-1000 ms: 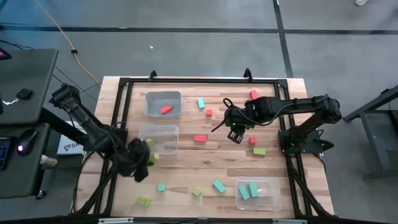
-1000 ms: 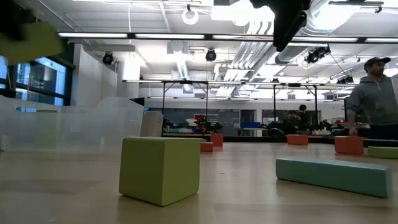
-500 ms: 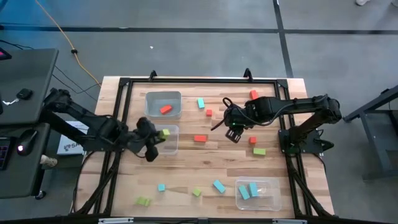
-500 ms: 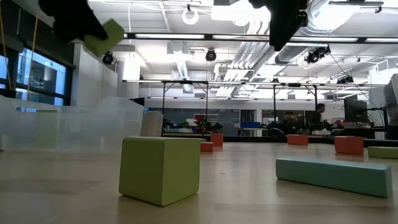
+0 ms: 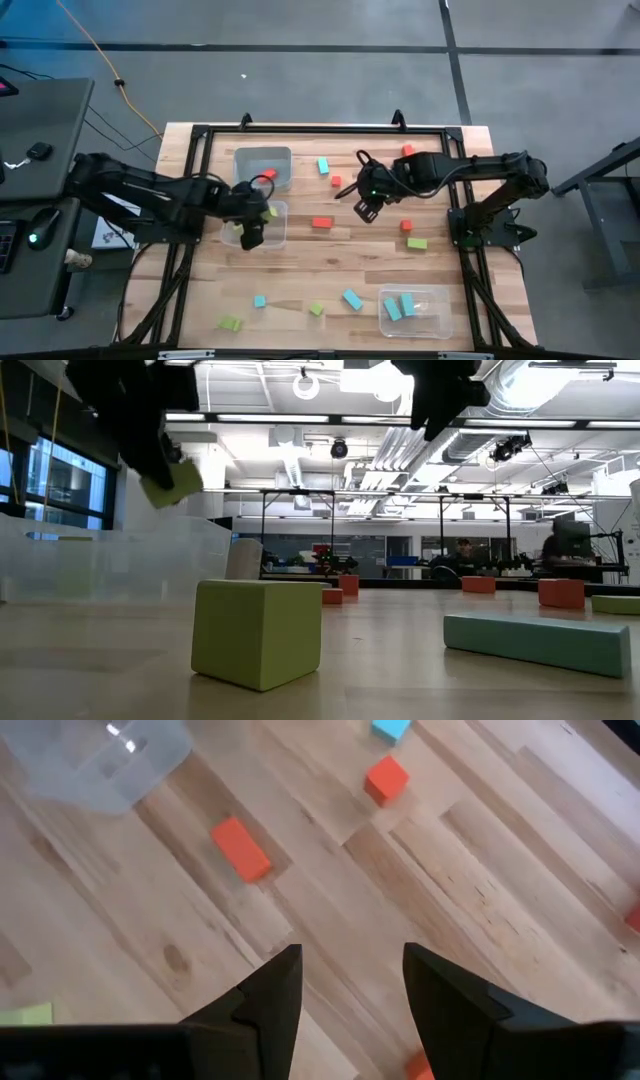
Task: Sort & place blocks by color
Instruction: Put the green block into the top transparent bin
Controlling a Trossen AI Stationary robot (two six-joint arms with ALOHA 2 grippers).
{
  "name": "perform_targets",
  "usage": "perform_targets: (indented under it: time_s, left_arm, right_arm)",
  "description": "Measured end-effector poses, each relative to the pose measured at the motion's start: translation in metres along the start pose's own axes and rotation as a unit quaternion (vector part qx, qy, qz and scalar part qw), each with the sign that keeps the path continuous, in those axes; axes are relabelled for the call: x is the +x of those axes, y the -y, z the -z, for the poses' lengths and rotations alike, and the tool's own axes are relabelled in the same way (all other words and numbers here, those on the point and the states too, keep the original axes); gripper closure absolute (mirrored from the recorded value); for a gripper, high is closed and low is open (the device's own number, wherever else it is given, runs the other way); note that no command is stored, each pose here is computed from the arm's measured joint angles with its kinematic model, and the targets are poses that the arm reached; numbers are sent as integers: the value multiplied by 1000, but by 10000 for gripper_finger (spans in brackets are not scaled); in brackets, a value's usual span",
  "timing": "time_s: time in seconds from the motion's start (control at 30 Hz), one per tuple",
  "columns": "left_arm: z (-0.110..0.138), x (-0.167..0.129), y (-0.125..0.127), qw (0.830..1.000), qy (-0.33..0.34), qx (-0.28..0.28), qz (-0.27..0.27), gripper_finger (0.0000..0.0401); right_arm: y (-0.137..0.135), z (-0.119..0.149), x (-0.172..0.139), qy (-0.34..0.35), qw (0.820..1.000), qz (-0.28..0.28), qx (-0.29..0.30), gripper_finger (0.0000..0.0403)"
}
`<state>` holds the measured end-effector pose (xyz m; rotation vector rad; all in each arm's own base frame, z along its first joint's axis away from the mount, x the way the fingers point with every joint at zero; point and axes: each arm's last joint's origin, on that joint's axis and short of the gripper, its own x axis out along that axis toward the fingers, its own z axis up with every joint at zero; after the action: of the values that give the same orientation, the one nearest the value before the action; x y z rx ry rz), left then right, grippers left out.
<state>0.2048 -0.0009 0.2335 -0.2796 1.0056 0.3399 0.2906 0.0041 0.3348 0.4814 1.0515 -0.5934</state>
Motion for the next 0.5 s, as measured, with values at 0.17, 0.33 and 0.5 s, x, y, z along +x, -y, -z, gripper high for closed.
perform_targets:
  time_s: [0.17, 0.33, 0.5]
  left_arm:
    - [1, 19, -6, 998, -65, 22, 0, 387]
    - [1, 40, -7, 992, -116, 47, 9, 387]
    - [4, 58, -8, 985, -156, 68, 2, 387]
  right_arm:
    - [5, -5, 2, 3, 1000, 4, 18, 237]
    - [11, -11, 3, 8, 999, 6, 31, 237]
    - [17, -15, 5, 10, 999, 11, 42, 237]
